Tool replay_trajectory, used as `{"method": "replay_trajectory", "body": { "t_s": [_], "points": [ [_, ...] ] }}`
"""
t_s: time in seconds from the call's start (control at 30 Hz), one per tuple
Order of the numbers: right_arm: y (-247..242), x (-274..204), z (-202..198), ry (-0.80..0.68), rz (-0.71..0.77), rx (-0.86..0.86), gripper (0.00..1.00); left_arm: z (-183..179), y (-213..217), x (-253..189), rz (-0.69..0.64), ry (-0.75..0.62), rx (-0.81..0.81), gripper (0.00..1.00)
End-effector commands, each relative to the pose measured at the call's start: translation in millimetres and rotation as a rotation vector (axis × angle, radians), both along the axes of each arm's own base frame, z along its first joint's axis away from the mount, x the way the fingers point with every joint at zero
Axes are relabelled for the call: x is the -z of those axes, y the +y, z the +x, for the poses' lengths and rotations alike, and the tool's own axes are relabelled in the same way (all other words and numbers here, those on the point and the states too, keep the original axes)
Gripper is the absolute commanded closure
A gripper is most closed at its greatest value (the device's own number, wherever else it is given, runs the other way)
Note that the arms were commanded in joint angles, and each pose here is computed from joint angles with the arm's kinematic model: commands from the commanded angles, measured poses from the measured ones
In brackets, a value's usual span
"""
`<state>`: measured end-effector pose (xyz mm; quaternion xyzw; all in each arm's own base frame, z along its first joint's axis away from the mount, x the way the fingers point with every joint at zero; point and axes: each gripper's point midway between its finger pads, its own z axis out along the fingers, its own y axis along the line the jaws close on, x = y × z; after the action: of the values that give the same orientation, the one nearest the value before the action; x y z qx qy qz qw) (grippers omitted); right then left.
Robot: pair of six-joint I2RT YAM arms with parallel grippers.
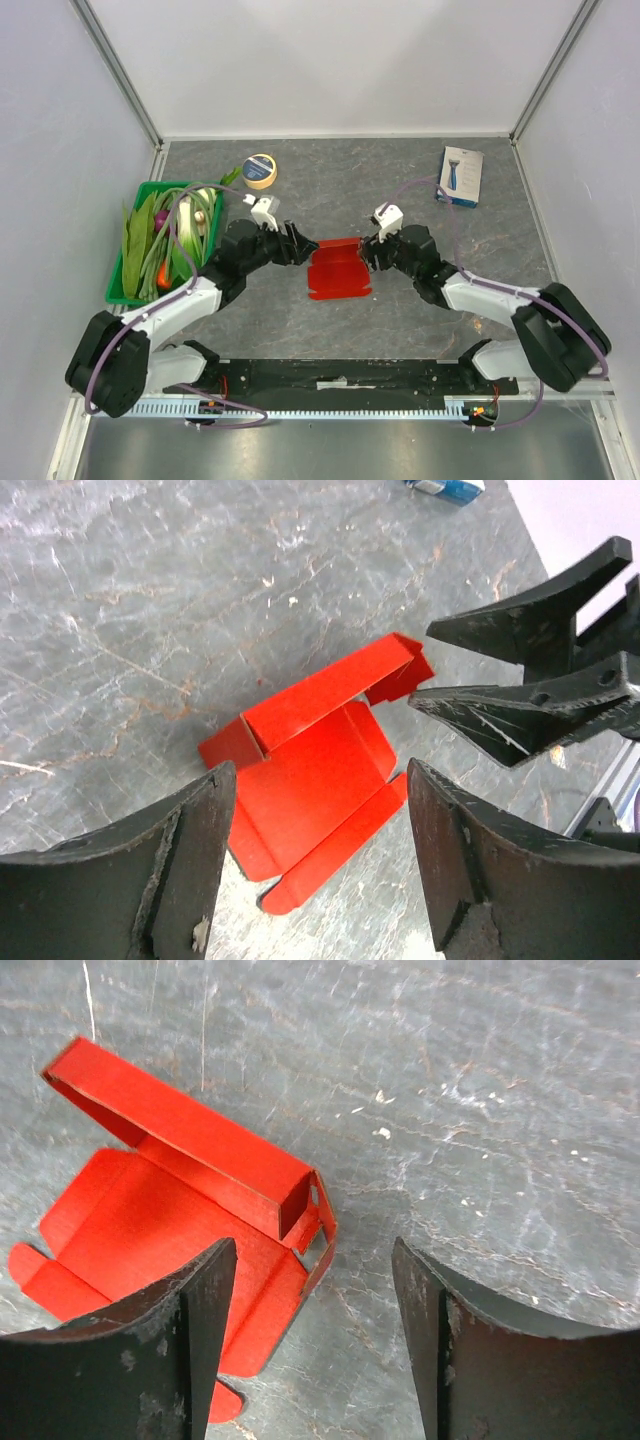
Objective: Fold the paper box
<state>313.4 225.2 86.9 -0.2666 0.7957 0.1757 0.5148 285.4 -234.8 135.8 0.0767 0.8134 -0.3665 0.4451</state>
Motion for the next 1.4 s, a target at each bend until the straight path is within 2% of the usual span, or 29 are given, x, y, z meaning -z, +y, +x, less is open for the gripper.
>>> {"method": "replay_trajectory", "body": {
  "t_s": [0.0, 0.07, 0.1, 0.17, 0.2, 0.27, 0.3, 0.4, 0.5, 0.67, 0.8, 1.2, 1.37],
  "points": [
    [-17.9, -22.1, 2.5, 0.004, 0.061, 0.119, 0.27, 22.4, -3.7, -31.1, 0.011, -0.048, -0.042, 0.25],
    [-38.5, -23.8, 7.9, 0.051, 0.115, 0.206, 0.28, 33.6, -11.1, -7.9, 0.074, 0.035, -0.025, 0.29],
    [-45.3, -24.6, 9.4, 0.067, 0.147, 0.235, 0.28, 44.7, -20.4, -22.0, 0.073, 0.011, 0.001, 0.3],
    [-65.7, -24.1, 14.2, 0.105, 0.188, 0.306, 0.28, 54.3, -30.9, -5.5, 0.103, 0.04, 0.039, 0.35],
    [-73.2, -24.4, 17.3, 0.112, 0.189, 0.331, 0.32, 61.6, -39.3, -14.5, 0.103, 0.006, 0.077, 0.37],
    [-73.8, -20.7, 19.3, 0.141, 0.168, 0.324, 0.39, 67.1, -49.2, 0.2, 0.125, 0.028, 0.129, 0.39],
    [-71.8, -17.3, 18.9, 0.159, 0.159, 0.314, 0.48, 68.0, -59.3, -5.6, 0.11, 0.001, 0.191, 0.39],
    [-63.3, -0.1, 19.3, 0.225, 0.114, 0.261, 0.59, 64.7, -75.1, 1.6, 0.094, 0.016, 0.302, 0.4],
    [-56.0, 20.7, 17.1, 0.274, 0.089, 0.212, 0.64, 56.2, -87.1, 9.9, 0.066, 0.048, 0.391, 0.42],
    [-39.4, 28.5, 16.7, 0.265, 0.089, 0.131, 0.63, 44.6, -100.5, 26.1, 0.077, 0.069, 0.462, 0.44],
    [-24.6, 33.0, 18.6, 0.24, 0.081, 0.08, 0.62, 42.3, -102.9, 36.0, 0.091, 0.081, 0.472, 0.53],
    [5.8, 23.7, 25.2, 0.124, 0.049, -0.04, 0.62, 37.7, -105.3, 43.4, 0.096, 0.093, 0.479, 0.62],
    [26.7, 16.8, 18.6, 0.051, 0.042, -0.153, 0.62, 34.2, -104.5, 51.8, 0.106, 0.11, 0.485, 0.69]
  ]
}}
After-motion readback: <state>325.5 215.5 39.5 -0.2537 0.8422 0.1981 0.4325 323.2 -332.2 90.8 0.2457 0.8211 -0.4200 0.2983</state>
